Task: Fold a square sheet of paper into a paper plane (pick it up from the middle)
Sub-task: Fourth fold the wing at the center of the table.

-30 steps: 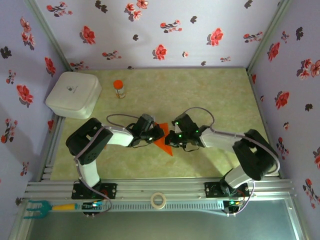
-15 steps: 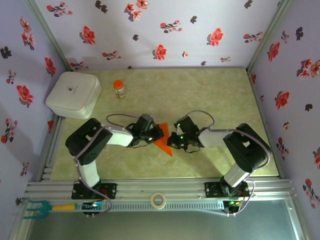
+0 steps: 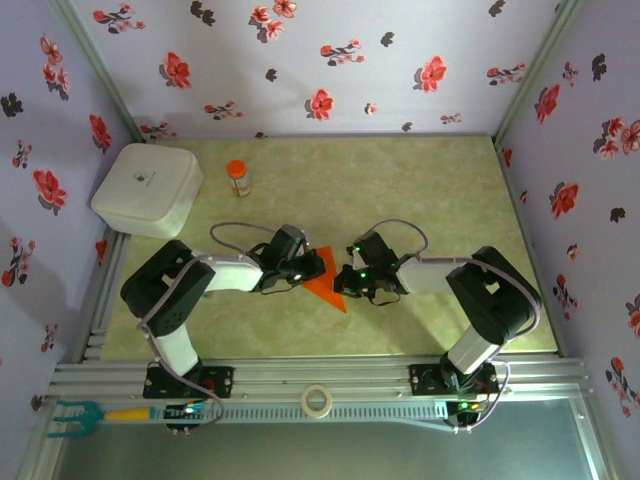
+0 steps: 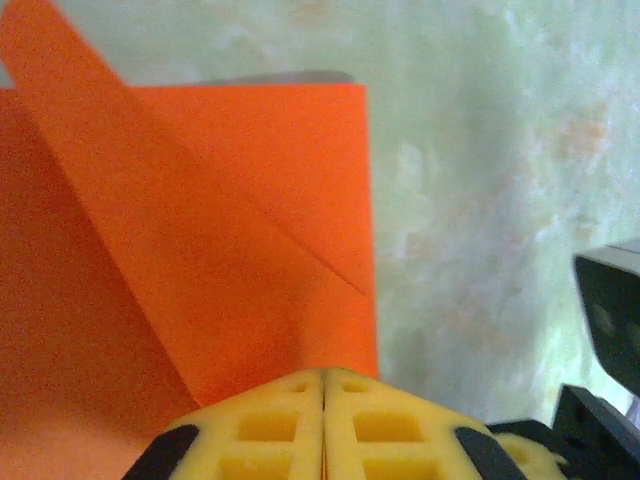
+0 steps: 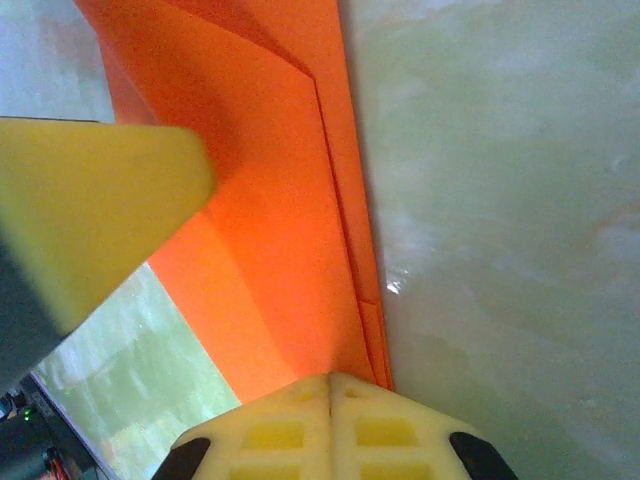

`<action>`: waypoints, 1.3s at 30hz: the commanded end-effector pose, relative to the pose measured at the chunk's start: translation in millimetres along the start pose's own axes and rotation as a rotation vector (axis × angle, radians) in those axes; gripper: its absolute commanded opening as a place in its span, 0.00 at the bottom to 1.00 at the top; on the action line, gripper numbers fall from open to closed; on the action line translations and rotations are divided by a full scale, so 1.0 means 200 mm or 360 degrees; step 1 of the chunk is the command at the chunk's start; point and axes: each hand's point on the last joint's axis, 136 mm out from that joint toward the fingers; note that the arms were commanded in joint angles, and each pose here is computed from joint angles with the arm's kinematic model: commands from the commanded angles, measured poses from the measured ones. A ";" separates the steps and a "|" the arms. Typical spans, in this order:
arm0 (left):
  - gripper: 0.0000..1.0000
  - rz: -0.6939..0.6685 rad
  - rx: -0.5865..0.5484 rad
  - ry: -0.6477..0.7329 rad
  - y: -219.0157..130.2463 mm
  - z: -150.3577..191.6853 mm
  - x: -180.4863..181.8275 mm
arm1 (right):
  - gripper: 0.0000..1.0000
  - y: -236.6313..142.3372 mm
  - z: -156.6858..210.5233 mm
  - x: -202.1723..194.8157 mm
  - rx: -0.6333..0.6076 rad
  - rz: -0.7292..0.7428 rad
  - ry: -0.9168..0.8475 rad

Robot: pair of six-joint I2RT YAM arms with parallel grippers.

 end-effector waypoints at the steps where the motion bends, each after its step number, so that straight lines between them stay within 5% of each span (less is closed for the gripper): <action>1: 0.06 0.0064 0.0049 0.0127 -0.06 0.02 -0.11 | 0.00 0.03 0.19 -0.20 0.0205 0.0238 0.0080; 12: 0.01 -0.0107 0.0276 0.0020 0.10 0.19 0.08 | 0.00 0.03 0.20 -0.20 0.0204 0.0232 0.0094; 39: 0.02 -0.0225 0.0043 -0.0116 0.02 -0.27 0.27 | 0.00 0.04 0.26 -0.24 0.0260 0.0256 0.0100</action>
Point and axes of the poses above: each hand's point on the last joint's axis, 136 mm out from that joint toward the fingers, its own y axis out along the fingers, its own x axis along the line the jaws close on, z = x × y, and after that the axes turned 13 degrees about -y, right-handed
